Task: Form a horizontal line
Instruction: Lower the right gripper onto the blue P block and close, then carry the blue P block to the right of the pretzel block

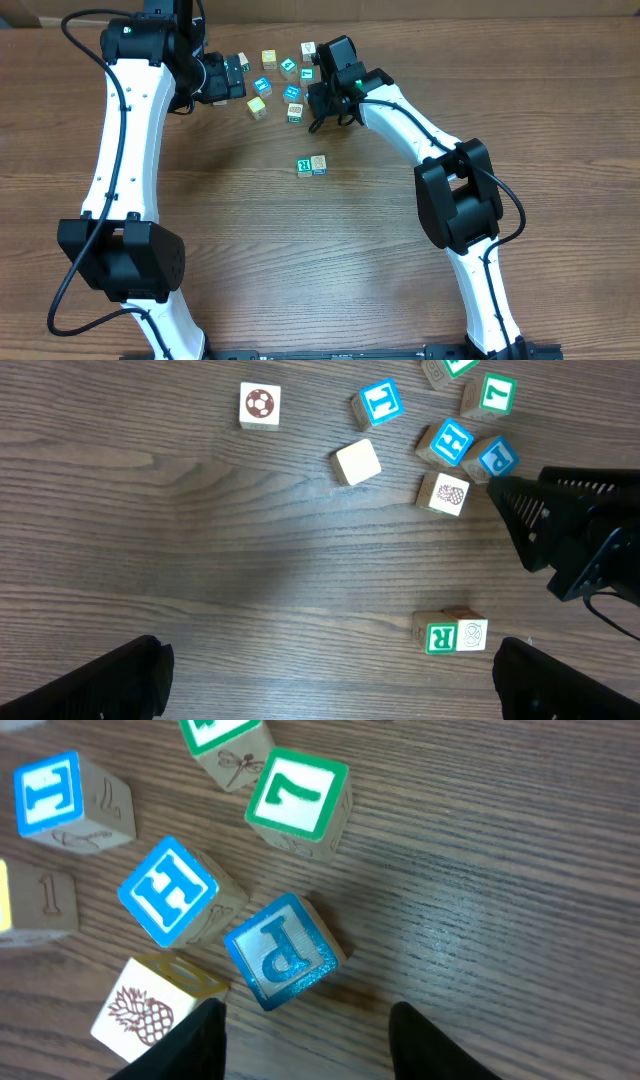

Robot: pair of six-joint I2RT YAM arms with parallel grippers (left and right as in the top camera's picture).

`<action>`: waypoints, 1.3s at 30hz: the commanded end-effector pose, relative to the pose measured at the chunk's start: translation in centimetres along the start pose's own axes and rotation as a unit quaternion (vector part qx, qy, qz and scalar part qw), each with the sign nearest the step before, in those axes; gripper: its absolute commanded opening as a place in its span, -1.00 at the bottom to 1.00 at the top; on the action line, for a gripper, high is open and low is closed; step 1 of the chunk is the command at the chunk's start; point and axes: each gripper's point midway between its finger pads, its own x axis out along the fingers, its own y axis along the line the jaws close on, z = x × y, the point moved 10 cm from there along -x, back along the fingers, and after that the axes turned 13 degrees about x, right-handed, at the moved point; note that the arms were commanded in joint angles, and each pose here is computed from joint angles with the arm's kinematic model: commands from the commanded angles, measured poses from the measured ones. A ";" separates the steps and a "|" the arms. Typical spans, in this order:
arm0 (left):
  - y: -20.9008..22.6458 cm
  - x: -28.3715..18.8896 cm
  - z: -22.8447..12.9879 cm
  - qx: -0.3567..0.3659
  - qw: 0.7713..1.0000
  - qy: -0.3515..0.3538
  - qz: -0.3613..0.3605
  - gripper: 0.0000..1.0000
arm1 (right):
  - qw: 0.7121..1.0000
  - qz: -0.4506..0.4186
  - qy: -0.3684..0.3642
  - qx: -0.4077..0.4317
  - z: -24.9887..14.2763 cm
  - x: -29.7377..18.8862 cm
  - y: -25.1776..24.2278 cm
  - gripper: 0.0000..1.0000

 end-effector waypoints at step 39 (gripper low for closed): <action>-0.2 0.1 0.1 -0.002 1.000 -0.001 0.002 1.00 | 0.992 0.037 -0.042 -0.114 1.2 1.9 0.0 0.08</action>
